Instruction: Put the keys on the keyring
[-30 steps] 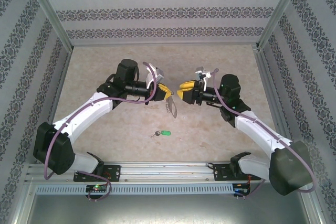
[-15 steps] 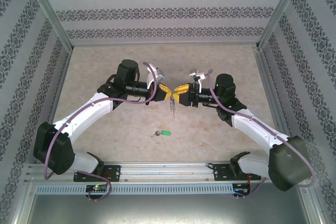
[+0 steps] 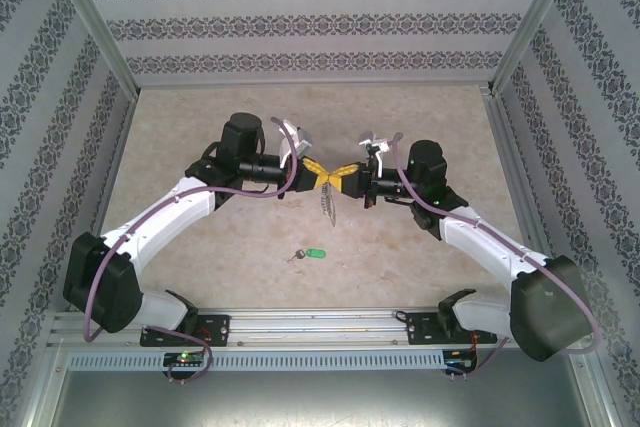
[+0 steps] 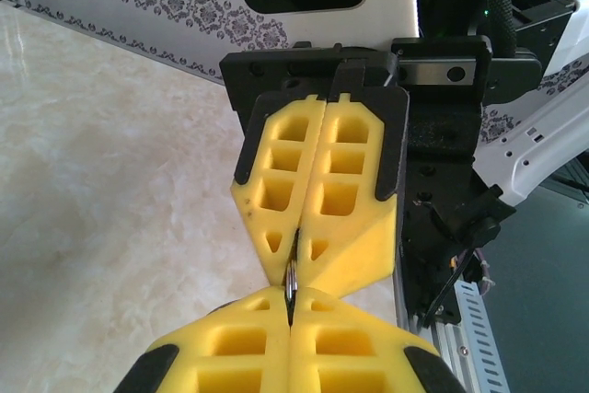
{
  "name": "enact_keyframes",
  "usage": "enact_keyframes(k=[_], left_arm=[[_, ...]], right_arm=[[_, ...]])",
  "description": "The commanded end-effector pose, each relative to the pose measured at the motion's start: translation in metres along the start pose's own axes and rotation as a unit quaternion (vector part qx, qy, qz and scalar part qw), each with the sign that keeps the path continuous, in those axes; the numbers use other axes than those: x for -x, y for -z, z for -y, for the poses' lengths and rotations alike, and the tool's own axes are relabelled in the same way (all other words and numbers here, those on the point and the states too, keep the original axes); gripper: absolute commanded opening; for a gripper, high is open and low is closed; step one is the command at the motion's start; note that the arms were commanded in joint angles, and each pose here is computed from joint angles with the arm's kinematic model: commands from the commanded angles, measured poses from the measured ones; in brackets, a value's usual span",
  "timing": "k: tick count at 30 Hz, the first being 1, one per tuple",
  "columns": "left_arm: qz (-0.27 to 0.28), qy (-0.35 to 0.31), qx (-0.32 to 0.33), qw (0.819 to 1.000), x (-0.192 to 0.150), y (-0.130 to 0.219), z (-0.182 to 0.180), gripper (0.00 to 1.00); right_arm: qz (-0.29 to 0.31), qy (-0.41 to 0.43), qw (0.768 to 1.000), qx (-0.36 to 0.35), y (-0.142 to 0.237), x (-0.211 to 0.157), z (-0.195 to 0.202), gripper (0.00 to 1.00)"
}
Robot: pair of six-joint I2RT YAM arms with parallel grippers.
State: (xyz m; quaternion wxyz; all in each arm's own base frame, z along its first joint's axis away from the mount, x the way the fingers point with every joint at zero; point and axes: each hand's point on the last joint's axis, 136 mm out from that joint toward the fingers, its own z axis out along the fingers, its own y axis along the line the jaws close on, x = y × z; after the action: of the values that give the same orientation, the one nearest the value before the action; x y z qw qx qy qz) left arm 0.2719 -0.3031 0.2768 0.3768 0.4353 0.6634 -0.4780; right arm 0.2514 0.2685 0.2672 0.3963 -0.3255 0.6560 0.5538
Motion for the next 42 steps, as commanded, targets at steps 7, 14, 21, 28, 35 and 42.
enact_keyframes(k=[7, 14, 21, 28, 35, 42], left_arm=[[0.121, -0.05, 0.076, 0.988, 0.043, 0.022, 0.004, 0.47], [0.213, -0.027, 0.132, 0.968, 0.067, 0.047, 0.001, 0.57], [0.236, 0.005, 0.112, 0.965, 0.062, 0.04, -0.006, 0.57], [0.254, 0.013, 0.053, 0.966, 0.064, 0.032, 0.003, 0.57], [0.274, 0.012, 0.015, 0.962, 0.07, 0.031, 0.01, 0.56], [0.279, 0.009, -0.005, 0.96, 0.076, 0.029, 0.014, 0.55]], right_arm=[[0.055, 0.049, 0.997, -0.026, 0.007, 0.029, -0.002, 0.0], [0.112, 0.063, 0.99, -0.052, 0.021, 0.051, -0.003, 0.0], [0.16, 0.081, 0.982, -0.055, 0.031, 0.073, -0.018, 0.0], [0.195, 0.086, 0.976, -0.036, 0.034, 0.089, -0.031, 0.0], [0.193, 0.082, 0.977, -0.022, 0.027, 0.091, -0.034, 0.0], [0.187, 0.077, 0.979, -0.008, 0.019, 0.089, -0.036, 0.0]])
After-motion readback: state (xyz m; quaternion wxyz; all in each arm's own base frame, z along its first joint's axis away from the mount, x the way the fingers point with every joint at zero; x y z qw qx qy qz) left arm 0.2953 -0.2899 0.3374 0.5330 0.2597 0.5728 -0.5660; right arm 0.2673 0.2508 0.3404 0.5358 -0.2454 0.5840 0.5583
